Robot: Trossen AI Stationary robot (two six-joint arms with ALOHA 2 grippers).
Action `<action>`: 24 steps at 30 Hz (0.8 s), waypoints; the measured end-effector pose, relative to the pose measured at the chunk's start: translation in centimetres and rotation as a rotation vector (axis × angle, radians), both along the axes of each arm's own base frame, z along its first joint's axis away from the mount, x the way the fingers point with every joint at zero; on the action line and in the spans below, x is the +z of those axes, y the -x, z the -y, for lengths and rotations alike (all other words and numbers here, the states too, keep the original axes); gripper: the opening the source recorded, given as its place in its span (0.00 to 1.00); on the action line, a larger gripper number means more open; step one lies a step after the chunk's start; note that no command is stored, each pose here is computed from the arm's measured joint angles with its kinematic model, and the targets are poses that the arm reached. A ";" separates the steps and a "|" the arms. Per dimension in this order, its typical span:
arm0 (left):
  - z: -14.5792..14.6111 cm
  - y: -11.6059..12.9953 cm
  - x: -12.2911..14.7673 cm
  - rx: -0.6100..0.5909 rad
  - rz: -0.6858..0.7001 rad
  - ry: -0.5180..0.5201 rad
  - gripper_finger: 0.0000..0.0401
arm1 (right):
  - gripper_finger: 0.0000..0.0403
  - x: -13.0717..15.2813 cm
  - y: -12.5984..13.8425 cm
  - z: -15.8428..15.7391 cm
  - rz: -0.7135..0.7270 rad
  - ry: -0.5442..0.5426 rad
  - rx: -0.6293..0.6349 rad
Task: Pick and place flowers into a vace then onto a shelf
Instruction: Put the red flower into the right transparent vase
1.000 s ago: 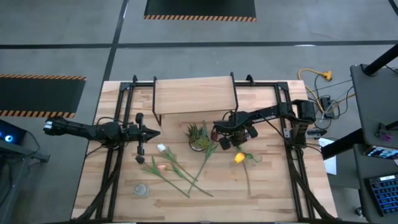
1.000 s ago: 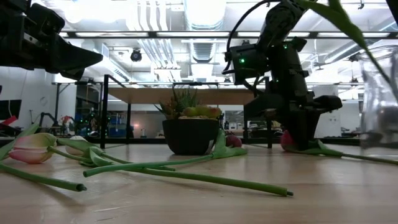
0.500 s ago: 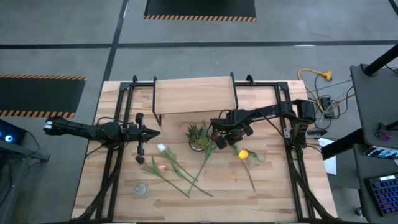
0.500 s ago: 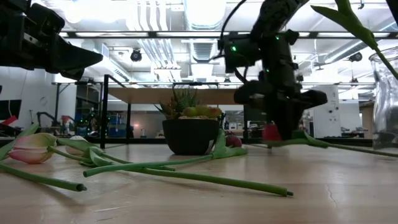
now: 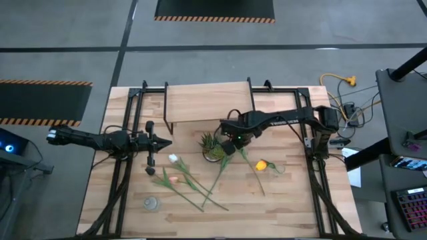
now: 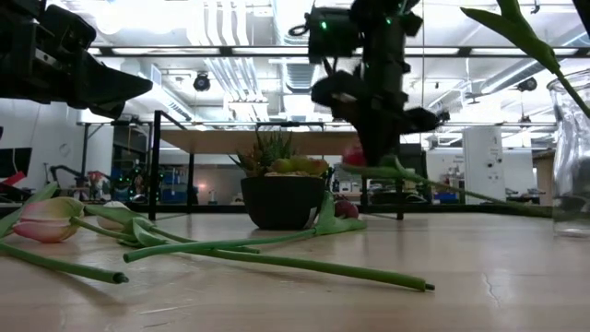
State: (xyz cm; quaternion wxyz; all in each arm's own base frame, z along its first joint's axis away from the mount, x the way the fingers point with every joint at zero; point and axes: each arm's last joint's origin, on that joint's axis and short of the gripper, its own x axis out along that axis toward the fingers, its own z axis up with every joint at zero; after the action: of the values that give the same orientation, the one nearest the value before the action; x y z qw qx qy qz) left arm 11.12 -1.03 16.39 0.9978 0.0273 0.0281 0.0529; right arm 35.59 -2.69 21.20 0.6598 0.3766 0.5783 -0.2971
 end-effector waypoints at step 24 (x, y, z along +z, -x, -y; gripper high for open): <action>0.0 0.0 0.0 0.000 0.000 0.000 0.00 | 0.02 10.7 -2.5 -1.5 0.238 0.290 0.424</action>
State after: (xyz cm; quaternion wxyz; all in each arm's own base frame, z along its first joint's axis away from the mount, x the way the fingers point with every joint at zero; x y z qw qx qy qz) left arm 11.12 -1.03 16.40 0.9978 0.0273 0.0279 0.0529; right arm 38.11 -1.22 31.89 0.8176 0.1811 0.5140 -0.1860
